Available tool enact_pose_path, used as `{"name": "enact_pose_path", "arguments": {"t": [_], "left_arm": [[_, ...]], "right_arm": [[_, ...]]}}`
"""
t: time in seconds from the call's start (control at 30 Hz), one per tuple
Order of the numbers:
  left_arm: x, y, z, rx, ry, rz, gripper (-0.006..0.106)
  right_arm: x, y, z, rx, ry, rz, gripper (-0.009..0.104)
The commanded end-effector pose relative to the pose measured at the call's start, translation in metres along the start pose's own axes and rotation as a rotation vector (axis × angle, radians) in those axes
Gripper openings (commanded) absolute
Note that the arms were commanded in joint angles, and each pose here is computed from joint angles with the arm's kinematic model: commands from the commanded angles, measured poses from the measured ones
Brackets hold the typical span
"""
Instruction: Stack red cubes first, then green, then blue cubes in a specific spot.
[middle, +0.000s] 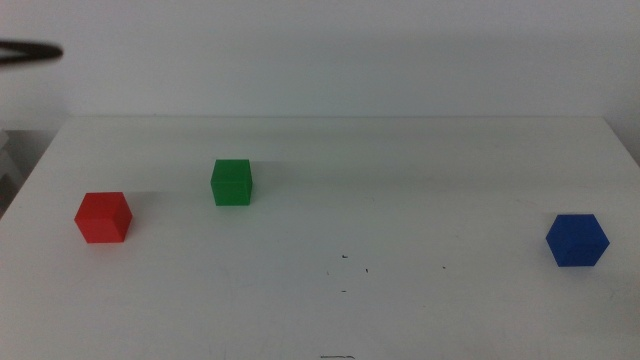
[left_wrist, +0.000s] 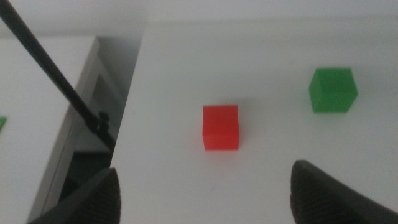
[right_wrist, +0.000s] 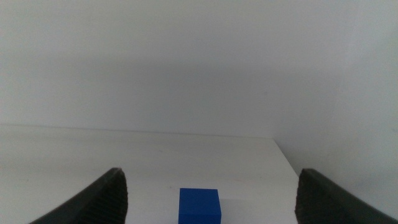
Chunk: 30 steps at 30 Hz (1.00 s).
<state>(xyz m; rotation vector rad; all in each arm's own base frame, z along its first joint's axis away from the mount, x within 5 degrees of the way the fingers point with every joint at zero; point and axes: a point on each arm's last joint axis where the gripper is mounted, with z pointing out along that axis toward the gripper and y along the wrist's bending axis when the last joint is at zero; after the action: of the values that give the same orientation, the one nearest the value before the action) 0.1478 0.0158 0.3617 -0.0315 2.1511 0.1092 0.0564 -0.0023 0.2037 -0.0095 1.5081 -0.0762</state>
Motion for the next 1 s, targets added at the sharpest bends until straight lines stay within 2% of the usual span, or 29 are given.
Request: {"name": "enact_pose_path", "arguments": {"t": [0.0,0.4,0.97], "left_arm": [[-0.022,0.002,-0.001,-0.004,-0.015,-0.005,0.093],[-0.07,0.006,0.048,0.011,0.28,0.041,0.093],[-0.089,0.007,0.121,0.037,0.478,0.06,0.093]], "right_arm": [[-0.012,-0.001,-0.002,0.012,-0.103,-0.022,0.071],[-0.012,-0.001,-0.002,0.012,-0.103,-0.022,0.071],[-0.012,-0.001,-0.002,0.012,-0.103,-0.022,0.071]]}}
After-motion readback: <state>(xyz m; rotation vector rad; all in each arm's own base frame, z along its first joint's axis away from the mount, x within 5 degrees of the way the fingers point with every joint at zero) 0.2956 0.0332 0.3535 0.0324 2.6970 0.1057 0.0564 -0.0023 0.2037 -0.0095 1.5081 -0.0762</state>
